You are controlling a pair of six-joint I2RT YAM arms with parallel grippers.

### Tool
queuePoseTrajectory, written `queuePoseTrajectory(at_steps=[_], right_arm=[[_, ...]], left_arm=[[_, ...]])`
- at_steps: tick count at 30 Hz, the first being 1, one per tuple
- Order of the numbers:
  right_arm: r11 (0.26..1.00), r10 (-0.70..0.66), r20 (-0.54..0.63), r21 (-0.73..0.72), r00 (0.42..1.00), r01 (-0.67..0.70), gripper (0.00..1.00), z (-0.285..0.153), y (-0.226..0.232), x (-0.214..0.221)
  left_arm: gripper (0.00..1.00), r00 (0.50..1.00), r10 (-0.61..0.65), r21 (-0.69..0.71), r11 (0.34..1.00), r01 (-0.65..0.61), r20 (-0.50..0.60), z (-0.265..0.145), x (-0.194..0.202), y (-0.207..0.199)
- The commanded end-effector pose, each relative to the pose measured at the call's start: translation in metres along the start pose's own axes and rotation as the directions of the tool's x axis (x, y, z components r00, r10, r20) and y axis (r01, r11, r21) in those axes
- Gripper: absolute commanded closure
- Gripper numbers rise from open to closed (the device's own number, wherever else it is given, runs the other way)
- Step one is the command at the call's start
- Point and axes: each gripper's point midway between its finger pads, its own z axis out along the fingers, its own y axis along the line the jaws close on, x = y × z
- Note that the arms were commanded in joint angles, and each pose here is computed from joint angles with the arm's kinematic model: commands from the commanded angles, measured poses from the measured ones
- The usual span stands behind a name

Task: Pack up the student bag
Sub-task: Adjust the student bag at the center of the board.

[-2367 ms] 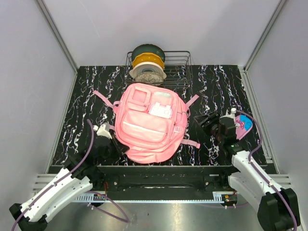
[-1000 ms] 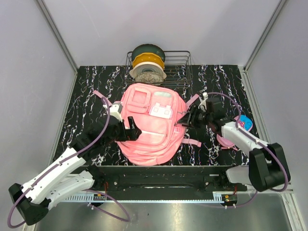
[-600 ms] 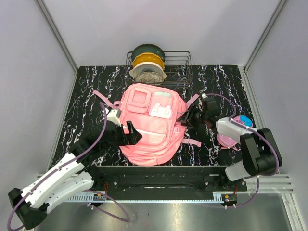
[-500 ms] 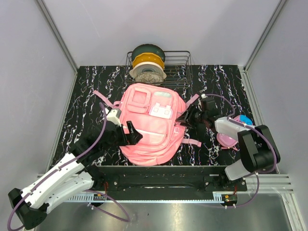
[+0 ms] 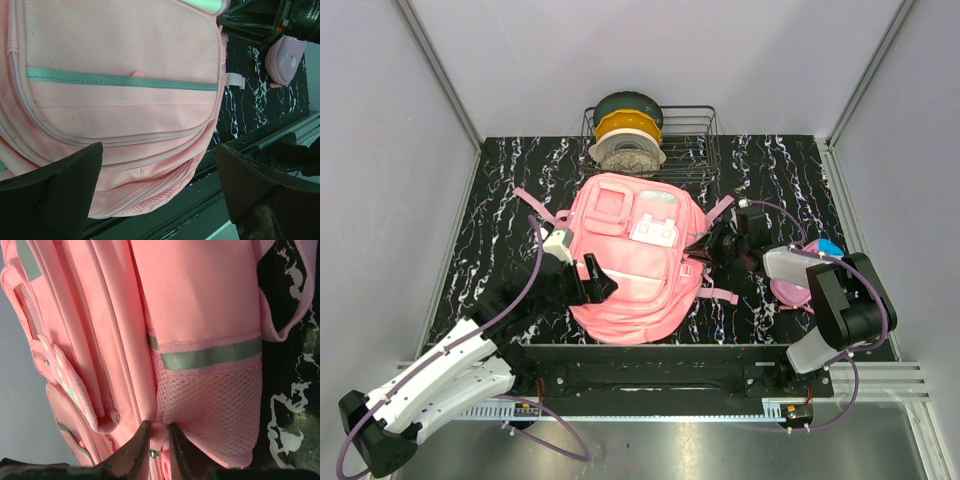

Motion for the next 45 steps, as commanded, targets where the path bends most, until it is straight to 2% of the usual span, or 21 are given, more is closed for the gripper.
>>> queuePoseTrajectory(at_steps=[1, 2, 5, 11, 16, 20, 24, 27, 28, 29, 30, 32, 34, 36, 37, 40, 42, 43, 44, 45], right_arm=[[0.996, -0.051, 0.001, -0.076, 0.999, 0.051, 0.86, -0.002, 0.023, 0.002], [0.996, -0.053, 0.003, -0.077, 0.999, 0.053, 0.92, -0.003, 0.023, 0.001], [0.996, -0.051, -0.008, -0.074, 0.999, 0.05, 0.97, -0.004, 0.02, 0.006], [0.992, -0.093, -0.012, -0.082, 0.996, 0.091, 0.93, -0.016, 0.017, 0.02], [0.983, -0.165, -0.044, -0.087, 0.985, 0.161, 1.0, -0.031, 0.019, 0.044], [0.983, -0.172, -0.066, -0.076, 0.983, 0.167, 1.0, -0.037, 0.014, 0.065], [0.986, -0.16, -0.087, -0.05, 0.983, 0.157, 0.98, -0.042, -0.001, 0.089], [0.982, -0.186, -0.099, -0.062, 0.978, 0.18, 0.91, -0.046, -0.001, 0.099], [0.981, -0.194, -0.12, -0.056, 0.974, 0.188, 0.86, -0.047, -0.003, 0.104], [0.978, -0.206, -0.123, -0.062, 0.971, 0.2, 0.73, -0.049, 0.001, 0.104], [0.971, -0.235, -0.119, -0.069, 0.965, 0.228, 0.73, -0.052, 0.004, 0.103], [0.957, -0.288, -0.123, -0.079, 0.95, 0.28, 0.81, -0.055, 0.018, 0.105], [0.943, -0.332, -0.143, -0.075, 0.932, 0.324, 0.8, -0.057, 0.023, 0.11], [0.931, -0.364, -0.152, -0.089, 0.919, 0.354, 0.78, -0.057, 0.032, 0.108], [0.929, -0.369, -0.153, -0.095, 0.917, 0.358, 0.75, -0.057, 0.034, 0.108], [0.933, -0.357, -0.114, -0.093, 0.927, 0.347, 0.65, -0.061, 0.04, 0.103], [0.927, -0.373, -0.035, -0.058, 0.927, 0.371, 0.54, -0.068, 0.047, 0.089], [0.932, -0.36, -0.031, 0.021, 0.932, 0.361, 0.46, -0.072, 0.035, 0.085], [0.928, -0.367, 0.049, 0.08, 0.929, 0.363, 0.42, -0.074, 0.037, 0.066], [0.929, -0.363, 0.081, 0.109, 0.928, 0.354, 0.35, -0.078, 0.036, 0.056]], left_arm=[[0.01, 1.0, -0.007, 0.054, 0.999, 0.005, 0.03, 0.001, -0.009, -0.012], [0.01, 1.0, -0.005, 0.053, 0.999, 0.003, 0.029, 0.001, -0.008, -0.012], [0.01, 1.0, 0.0, 0.048, 0.999, -0.001, 0.028, 0.002, -0.008, -0.011], [0.01, 1.0, -0.009, 0.017, 1.0, 0.008, 0.025, 0.005, -0.004, -0.003], [0.01, 1.0, -0.029, -0.086, 0.996, 0.03, 0.009, 0.015, 0.007, 0.021], [0.01, 0.995, -0.076, -0.242, 0.966, 0.091, 0.068, 0.016, 0.007, 0.054], [0.01, 0.983, -0.121, -0.267, 0.951, 0.155, 0.142, 0.01, 0.0, 0.061], [0.01, 0.978, -0.104, -0.291, 0.944, 0.154, 0.182, 0.013, -0.003, 0.075], [0.01, 0.984, -0.064, -0.302, 0.947, 0.112, 0.164, 0.017, -0.003, 0.08], [0.01, 0.982, -0.068, -0.28, 0.953, 0.116, 0.176, 0.021, -0.011, 0.077], [0.01, 0.984, -0.055, -0.288, 0.952, 0.103, 0.168, 0.023, -0.014, 0.079], [0.01, 0.989, -0.016, -0.324, 0.944, 0.063, 0.145, 0.031, -0.028, 0.085], [0.01, 0.994, 0.032, -0.318, 0.948, 0.003, 0.105, 0.044, -0.038, 0.083], [0.01, 0.991, 0.045, -0.265, 0.964, -0.009, 0.13, 0.054, -0.062, 0.071], [0.01, 0.993, 0.082, -0.265, 0.963, -0.056, 0.09, 0.064, -0.063, 0.073], [0.01, 0.984, 0.166, -0.232, 0.962, -0.148, 0.062, 0.08, -0.086, 0.061], [0.01, 0.979, 0.2, -0.237, 0.954, -0.185, 0.038, 0.084, -0.097, 0.057], [0.01, 0.975, 0.22, -0.248, 0.947, -0.206, 0.031, 0.083, -0.099, 0.059], [0.01, 0.973, 0.23, -0.254, 0.943, -0.216, 0.025, 0.08, -0.099, 0.059], [0.01, 0.97, 0.238, -0.252, 0.942, -0.22, 0.045, 0.074, -0.103, 0.057]])
